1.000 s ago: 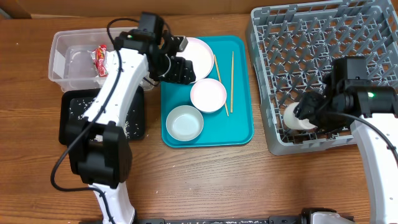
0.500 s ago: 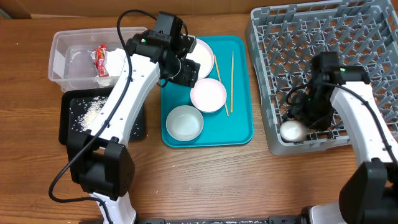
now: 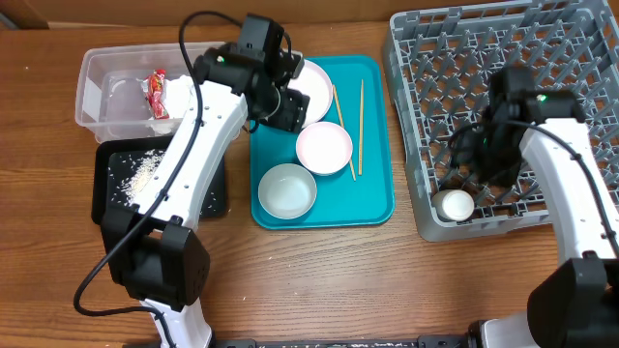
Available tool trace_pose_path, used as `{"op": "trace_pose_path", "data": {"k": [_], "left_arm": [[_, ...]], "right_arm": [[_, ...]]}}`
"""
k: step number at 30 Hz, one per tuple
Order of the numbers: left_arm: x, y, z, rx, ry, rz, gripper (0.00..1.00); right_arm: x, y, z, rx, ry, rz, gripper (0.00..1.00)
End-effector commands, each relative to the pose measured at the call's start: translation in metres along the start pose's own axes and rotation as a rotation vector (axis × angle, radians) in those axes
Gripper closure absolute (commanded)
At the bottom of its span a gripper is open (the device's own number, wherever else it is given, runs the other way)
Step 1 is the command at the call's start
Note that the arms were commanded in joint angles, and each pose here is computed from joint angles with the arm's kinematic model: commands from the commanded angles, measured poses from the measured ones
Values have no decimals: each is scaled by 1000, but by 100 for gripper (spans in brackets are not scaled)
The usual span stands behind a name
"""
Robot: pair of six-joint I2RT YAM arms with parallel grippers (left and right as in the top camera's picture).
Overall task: Sort waste into correct bins and load items into the dishwasher
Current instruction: 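Reach the right gripper to the pink bowl rim on the teal tray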
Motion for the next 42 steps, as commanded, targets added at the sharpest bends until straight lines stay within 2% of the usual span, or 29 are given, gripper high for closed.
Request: {"op": "trace_pose_path", "data": {"k": [1,7,11,13,19,27,32,37,41,42], "left_arm": [[20,-2,61,43,-138,29,25],[20,2,114,56,-222,139,20],[11,26,134,91,-253,252,9],[7,41,139,109,-262,300,0],[-6,69,143,148,-237,376,0],[-8,70,143,147,-231,381,0],[-8,70,143,148,-231,381,0],[-8,70,143,148,-231,380,0],[-8,70,143,148,-231,380,0],[-8,70,143,148,-231,380,0]], "right_arm": [[3,33,42,142,-104,102,32],[-18,97,42,268,-147,268,32],[-32,133,29,315,-160,343,33],[-34,147,18,325,-161,369,35],[-27,171,-37,286,-108,394,42],[-24,178,-106,208,-14,397,56],[-34,185,-139,177,28,428,59],[-32,185,-139,166,9,430,71],[-30,185,-138,162,1,429,90],[-30,186,-137,163,-1,429,92]]}}
Point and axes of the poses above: each gripper's point midway between its finger pads, its own z axis back along the fingers, its own y axis along the line the jaws close on, x = y × z, the point moved 6 cm from there along z, back along the fingers, and after that the axes turned 8 degrees about -z, right-handed, at the moved point
